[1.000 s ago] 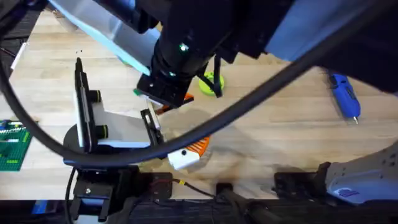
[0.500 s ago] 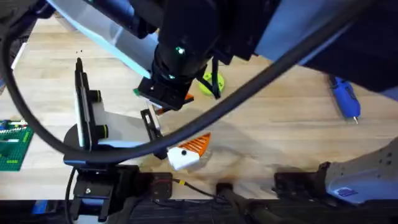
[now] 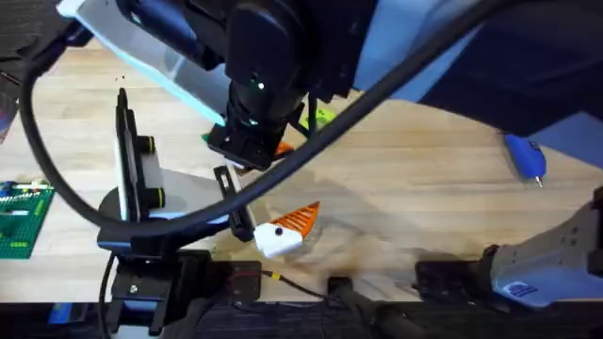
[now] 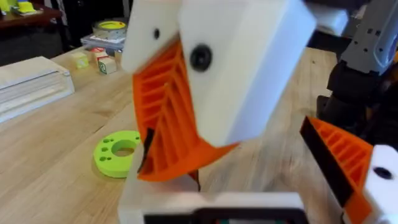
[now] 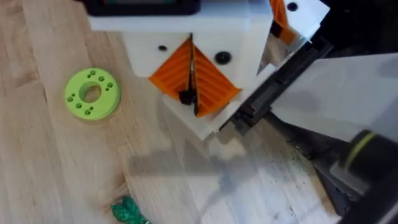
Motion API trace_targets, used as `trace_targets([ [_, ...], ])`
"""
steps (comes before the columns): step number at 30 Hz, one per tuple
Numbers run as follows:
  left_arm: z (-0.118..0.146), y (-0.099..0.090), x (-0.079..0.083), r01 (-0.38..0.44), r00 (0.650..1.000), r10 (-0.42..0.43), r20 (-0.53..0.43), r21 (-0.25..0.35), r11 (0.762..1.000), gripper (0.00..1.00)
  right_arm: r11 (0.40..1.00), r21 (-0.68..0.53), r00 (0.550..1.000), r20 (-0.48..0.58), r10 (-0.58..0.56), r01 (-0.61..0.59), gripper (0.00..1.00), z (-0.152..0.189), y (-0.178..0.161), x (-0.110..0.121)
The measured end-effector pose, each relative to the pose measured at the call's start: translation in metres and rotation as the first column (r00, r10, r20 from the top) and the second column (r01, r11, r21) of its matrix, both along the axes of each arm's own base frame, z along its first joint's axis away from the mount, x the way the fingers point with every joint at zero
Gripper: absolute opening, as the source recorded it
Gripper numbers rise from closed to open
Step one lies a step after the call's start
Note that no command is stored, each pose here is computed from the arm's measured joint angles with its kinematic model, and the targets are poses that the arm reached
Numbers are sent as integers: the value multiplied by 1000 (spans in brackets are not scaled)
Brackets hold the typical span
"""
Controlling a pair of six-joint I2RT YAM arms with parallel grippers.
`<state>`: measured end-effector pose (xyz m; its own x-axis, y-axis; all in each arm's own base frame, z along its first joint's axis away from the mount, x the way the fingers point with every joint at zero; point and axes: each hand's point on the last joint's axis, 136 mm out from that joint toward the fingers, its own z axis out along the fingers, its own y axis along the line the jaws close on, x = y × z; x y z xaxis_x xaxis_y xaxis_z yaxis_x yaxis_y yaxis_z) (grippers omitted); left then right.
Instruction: Pick up the gripper from the table and insert it into the empty holder that is missing its gripper. Then pick up a screw, insert it into the mounting hole, and use the screwdriver to tighten it. Finally, clean up the table by picking up the vegetable and placing it into the bucket.
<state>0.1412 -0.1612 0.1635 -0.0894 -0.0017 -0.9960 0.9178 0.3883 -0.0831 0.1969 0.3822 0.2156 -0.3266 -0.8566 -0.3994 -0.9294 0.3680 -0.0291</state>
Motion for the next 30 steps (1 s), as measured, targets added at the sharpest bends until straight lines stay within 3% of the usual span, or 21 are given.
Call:
trace_targets([
  [3, 0, 0, 0, 0, 1000, 0, 0, 0, 1000, 993, 1000, 1, 1000, 0, 0, 0, 14, 0, 0, 0],
  [4, 0, 0, 0, -1, 1000, 1, 0, 0, 1000, 993, 1000, 2, 1000, -2, -3, 3, 87, 0, 0, 0],
  [8, 0, 0, 0, -2, 1000, 2, -1, 0, 1000, 993, 1000, -8, 1000, 1, -15, 15, 533, 0, -3, 2],
  [11, -1, 0, 0, -3, 1000, 3, -8, -1, 1000, 993, 999, -16, 999, 20, -47, 47, 937, 1, -10, 15],
  [12, -1, 0, 1, -4, 1000, 4, -7, -1, 1000, 993, 998, -14, 998, 20, -57, 57, 974, 2, -12, 18],
  [19, 0, 0, 0, -2, 1000, 2, 3, -1, 1000, 993, 990, 73, 992, 25, -123, 120, 992, 21, -10, 43],
  [30, 1, 0, 0, -2, 1000, 2, 4, -1, 1000, 993, 908, 152, 915, 51, -401, 389, 991, 33, -79, 149],
])
